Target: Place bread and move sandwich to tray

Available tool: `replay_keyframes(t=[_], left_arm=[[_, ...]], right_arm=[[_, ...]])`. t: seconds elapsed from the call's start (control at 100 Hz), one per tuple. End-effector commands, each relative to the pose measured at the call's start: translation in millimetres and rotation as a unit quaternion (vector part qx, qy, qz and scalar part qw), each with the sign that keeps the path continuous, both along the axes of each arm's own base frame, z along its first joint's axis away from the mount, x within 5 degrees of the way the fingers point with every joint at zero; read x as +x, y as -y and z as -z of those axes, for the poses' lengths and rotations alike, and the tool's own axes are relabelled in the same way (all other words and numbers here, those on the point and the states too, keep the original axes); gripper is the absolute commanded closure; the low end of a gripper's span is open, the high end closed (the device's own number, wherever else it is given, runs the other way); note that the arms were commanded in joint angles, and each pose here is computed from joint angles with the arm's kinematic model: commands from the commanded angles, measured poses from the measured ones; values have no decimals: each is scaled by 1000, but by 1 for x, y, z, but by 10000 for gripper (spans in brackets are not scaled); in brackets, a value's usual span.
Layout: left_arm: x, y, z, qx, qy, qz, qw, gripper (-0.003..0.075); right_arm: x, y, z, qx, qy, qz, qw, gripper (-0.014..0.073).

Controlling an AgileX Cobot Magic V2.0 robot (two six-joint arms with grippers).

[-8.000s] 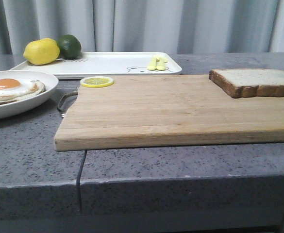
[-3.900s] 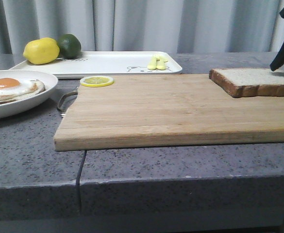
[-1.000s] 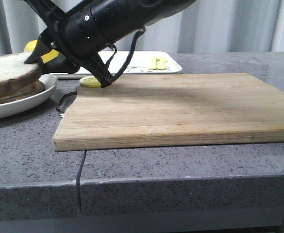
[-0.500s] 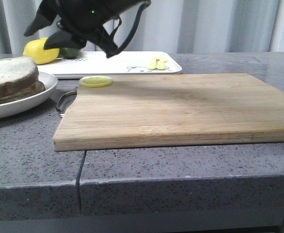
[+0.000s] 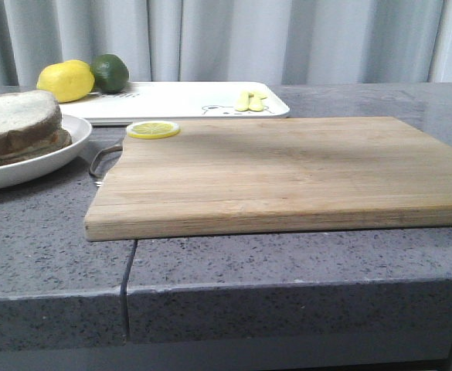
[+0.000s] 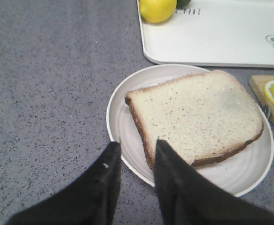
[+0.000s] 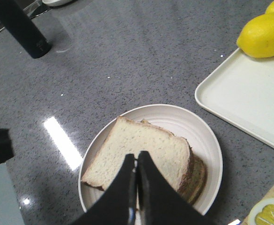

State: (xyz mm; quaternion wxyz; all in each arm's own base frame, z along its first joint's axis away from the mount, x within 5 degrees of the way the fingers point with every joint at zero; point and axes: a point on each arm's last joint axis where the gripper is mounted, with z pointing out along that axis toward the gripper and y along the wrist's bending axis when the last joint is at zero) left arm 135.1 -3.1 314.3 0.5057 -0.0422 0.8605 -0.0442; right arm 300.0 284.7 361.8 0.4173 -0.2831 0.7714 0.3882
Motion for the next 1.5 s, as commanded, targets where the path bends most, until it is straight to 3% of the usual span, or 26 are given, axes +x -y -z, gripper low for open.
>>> replay_keyframes(t=[0.0,0.17,0.35,0.86,0.94,1.02,1.19,1.49], left_arm=[[21,0,-14,-3,23,-3,1000,377],[56,-13,-2,-10,-50,-38,998,351],[82,-28,7,-82,-105,-83,988,351],[126,-34,45,-90,-201,-80,972,358],[129,-33,50,-97,-209,-82,970,421],[131,-33,54,-107,-217,-84,967,548],[132,-32,58,-120,-229,-85,962,741],[140,-26,36,-169,-219,-77,958,740]], right_arm=[[-16,14,-43,24,50,-11,998,662],[-27,18,-50,21,47,-35,998,662],[-30,18,-49,15,40,-51,998,662],[-31,17,-49,13,37,-56,998,662],[-31,17,-49,13,37,-56,998,662],[-31,17,-49,13,37,-56,998,662],[-32,17,-48,11,35,-59,998,662],[-33,18,-51,14,39,-57,997,662]])
